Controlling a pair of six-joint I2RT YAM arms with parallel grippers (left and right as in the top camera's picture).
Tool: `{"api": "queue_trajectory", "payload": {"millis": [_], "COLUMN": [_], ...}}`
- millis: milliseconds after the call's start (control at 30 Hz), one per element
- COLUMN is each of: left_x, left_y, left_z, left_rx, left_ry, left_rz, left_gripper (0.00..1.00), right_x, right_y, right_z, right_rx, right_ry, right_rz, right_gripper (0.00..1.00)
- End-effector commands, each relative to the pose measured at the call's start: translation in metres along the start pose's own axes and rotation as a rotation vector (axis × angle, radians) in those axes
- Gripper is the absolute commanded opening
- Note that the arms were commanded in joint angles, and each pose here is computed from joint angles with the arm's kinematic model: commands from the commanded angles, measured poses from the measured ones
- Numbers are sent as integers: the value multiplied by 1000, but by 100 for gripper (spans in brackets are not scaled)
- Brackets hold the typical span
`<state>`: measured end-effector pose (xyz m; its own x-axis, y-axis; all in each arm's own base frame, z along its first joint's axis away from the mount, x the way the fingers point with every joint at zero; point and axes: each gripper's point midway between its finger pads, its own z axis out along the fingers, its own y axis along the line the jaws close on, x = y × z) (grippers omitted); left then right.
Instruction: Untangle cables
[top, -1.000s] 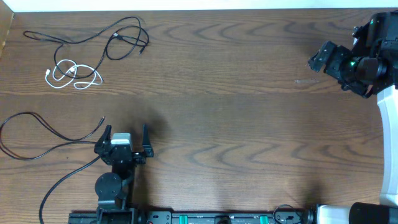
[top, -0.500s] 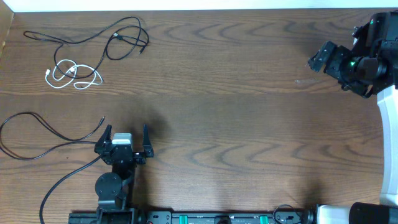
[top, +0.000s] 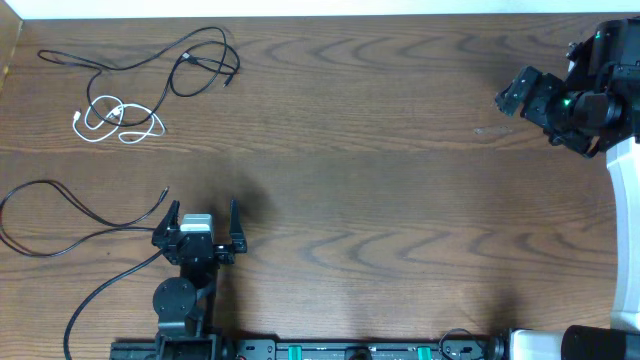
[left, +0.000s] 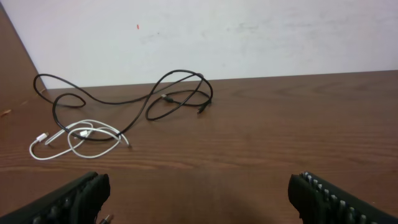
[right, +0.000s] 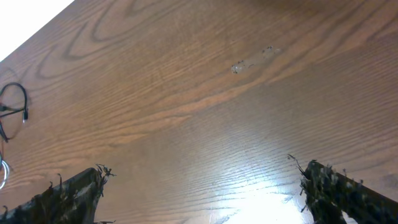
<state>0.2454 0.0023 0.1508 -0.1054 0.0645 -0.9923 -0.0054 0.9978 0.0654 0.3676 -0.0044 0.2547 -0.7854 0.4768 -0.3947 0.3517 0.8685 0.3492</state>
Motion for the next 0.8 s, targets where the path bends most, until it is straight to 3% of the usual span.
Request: {"api": "queue_trajectory", "payload": {"millis": [0,200,467,633,767], "left_x": [15,15,15,15,15], "left_y": [5,5,5,5,5], "left_z": [0,0,0,0,0], "left_rx": [-31,-31,-31,-31,-31], "left_ry": [55,55,55,55,55], "left_rz": [9,9,9,8,9], "left_gripper": [97,97,97,97,97], "right_x": [-1,-1,-12,-22,-23], "right_y": [-2,-3,-27,-31,-7], "right_z": [0,0,-13,-27,-30], "right_rx": [5,8,151,186,97], "right_ry": [-2,-4,-91,-221,-362], "right_rz": [-6,-10,-12,-30,-165], "right_gripper": [99,99,99,99,99]}}
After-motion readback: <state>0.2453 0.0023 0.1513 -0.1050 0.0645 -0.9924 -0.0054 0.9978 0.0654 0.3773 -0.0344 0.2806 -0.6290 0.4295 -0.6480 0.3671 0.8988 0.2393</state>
